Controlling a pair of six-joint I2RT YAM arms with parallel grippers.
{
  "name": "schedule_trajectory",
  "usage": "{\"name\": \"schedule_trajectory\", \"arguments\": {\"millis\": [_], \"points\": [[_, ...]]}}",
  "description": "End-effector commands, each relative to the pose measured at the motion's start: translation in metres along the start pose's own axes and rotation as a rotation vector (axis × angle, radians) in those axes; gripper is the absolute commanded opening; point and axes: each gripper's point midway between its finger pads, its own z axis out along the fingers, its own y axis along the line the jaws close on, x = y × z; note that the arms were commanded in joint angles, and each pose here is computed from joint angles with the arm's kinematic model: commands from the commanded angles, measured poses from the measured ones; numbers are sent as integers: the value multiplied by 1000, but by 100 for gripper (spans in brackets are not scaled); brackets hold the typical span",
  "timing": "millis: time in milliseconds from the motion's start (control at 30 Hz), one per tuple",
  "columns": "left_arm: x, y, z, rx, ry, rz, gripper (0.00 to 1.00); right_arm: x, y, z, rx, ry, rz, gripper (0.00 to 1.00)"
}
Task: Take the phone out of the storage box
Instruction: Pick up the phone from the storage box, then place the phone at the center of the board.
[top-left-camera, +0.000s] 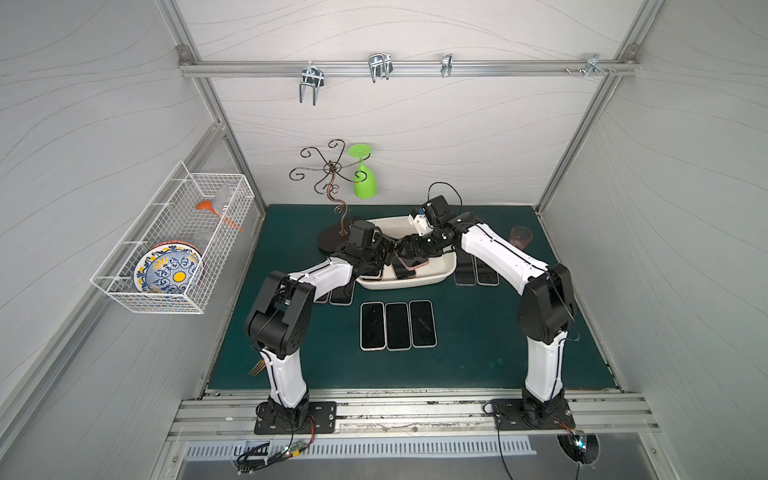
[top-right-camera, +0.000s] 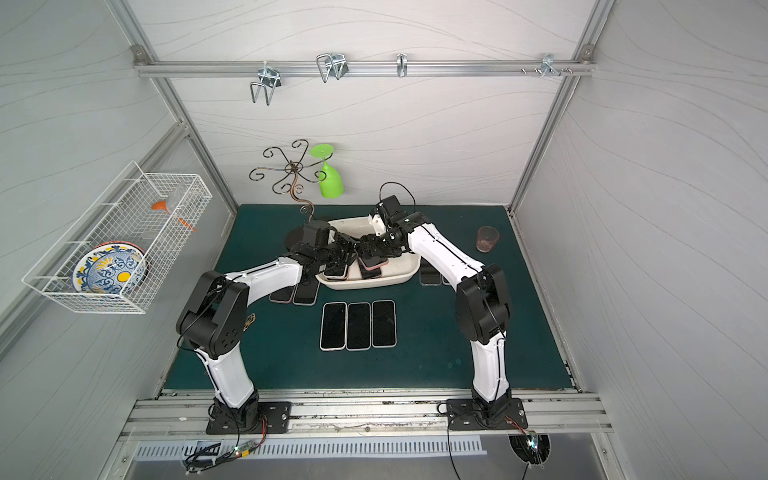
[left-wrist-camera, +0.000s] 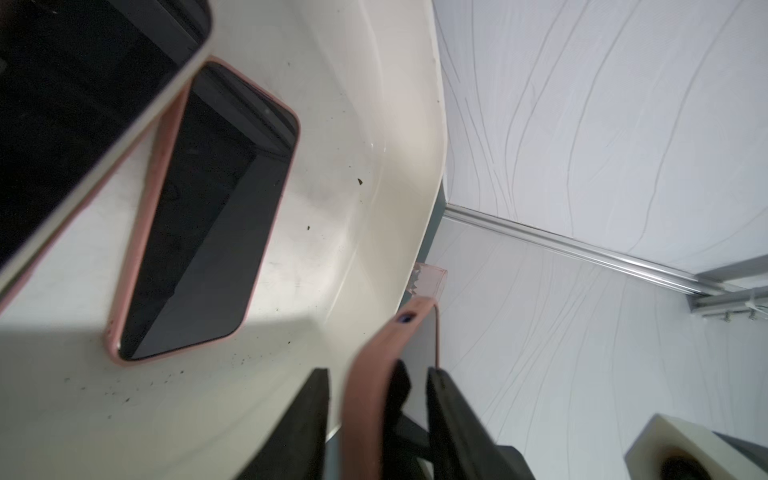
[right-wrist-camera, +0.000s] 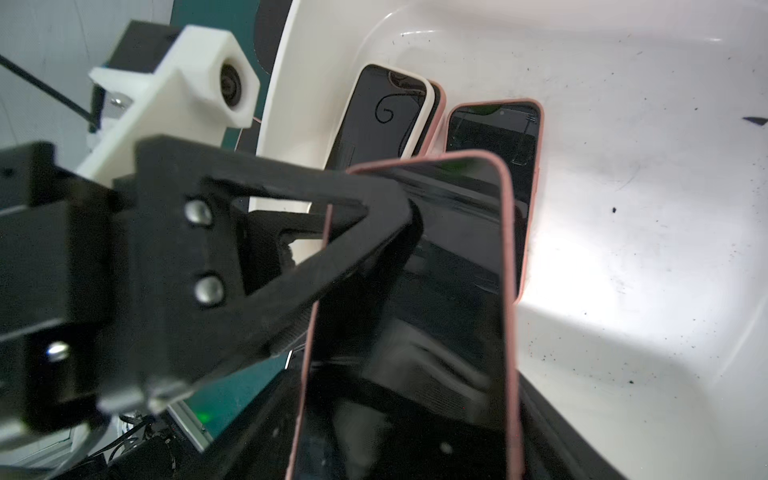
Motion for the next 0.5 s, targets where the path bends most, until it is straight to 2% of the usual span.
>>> {"name": "schedule_trajectory", "arguments": {"millis": [0, 67, 233, 367, 467], "points": [[0, -34, -15, 105, -22, 47, 31, -13, 17, -17, -43, -59, -21, 31], [1, -33, -17, 105, -26, 48, 27, -12, 16, -16, -42, -55, -18, 33], [0, -37, -19, 122, -31, 48, 0, -12, 14, -12, -50, -49, -4, 34], [0, -36, -16, 126, -24, 44, 0, -12, 12, -8, -66, -43, 9, 37], [0, -36, -17, 125, -23, 49, 0, -14, 8, -10, -75, -39, 23, 48]]}}
